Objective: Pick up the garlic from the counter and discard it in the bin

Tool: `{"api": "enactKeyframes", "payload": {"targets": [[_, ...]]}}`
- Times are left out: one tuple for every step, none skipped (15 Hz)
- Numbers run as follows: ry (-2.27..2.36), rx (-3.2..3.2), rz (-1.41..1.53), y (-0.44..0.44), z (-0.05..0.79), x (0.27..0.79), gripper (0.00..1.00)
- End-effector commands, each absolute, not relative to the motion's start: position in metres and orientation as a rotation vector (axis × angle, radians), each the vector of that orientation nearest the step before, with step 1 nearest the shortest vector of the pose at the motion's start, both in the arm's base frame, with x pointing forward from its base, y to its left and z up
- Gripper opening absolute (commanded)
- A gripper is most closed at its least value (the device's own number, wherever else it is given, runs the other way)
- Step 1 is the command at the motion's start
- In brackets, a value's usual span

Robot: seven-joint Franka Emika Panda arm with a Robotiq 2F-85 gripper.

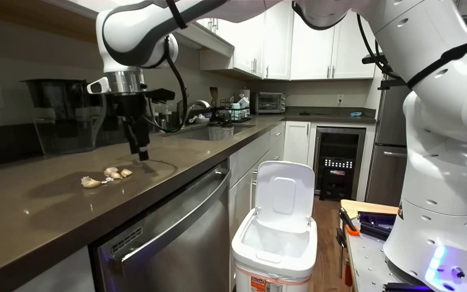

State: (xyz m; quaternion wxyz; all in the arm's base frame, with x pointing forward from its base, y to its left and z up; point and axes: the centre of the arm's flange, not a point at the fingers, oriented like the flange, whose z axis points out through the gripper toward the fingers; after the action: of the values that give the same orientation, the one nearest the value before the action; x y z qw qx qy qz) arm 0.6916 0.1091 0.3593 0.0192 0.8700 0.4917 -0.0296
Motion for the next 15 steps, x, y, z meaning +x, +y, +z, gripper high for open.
{"api": "enactKeyframes", "payload": {"targets": [[1.669,2.604,-0.093,0.115,0.359,0.712,1.0],[1.697,2.603,-0.087,0.117,0.357,0.715,1.0],[1.712,2.606,-0.089,0.118,0.356,0.717,1.0],[1.735,2.607,-0.09,0.119,0.355,0.718,1.0],[1.749,2.613,-0.092,0.12,0.352,0.719,1.0],[1.771,2.615,-0.093,0.121,0.351,0.72,1.0],[1.797,2.62,-0.098,0.122,0.347,0.721,1.0],[1.826,2.627,-0.11,0.124,0.346,0.721,1.0],[1.843,2.631,-0.121,0.126,0.344,0.721,1.0],[1.862,2.636,-0.133,0.127,0.343,0.721,1.0],[1.889,2.626,-0.131,0.129,0.342,0.72,1.0],[1.909,2.621,-0.133,0.13,0.341,0.72,1.0],[1.932,2.616,-0.133,0.131,0.34,0.72,1.0],[1.947,2.609,-0.132,0.132,0.338,0.72,0.75],[1.96,2.604,-0.13,0.133,0.338,0.72,0.73]]}}
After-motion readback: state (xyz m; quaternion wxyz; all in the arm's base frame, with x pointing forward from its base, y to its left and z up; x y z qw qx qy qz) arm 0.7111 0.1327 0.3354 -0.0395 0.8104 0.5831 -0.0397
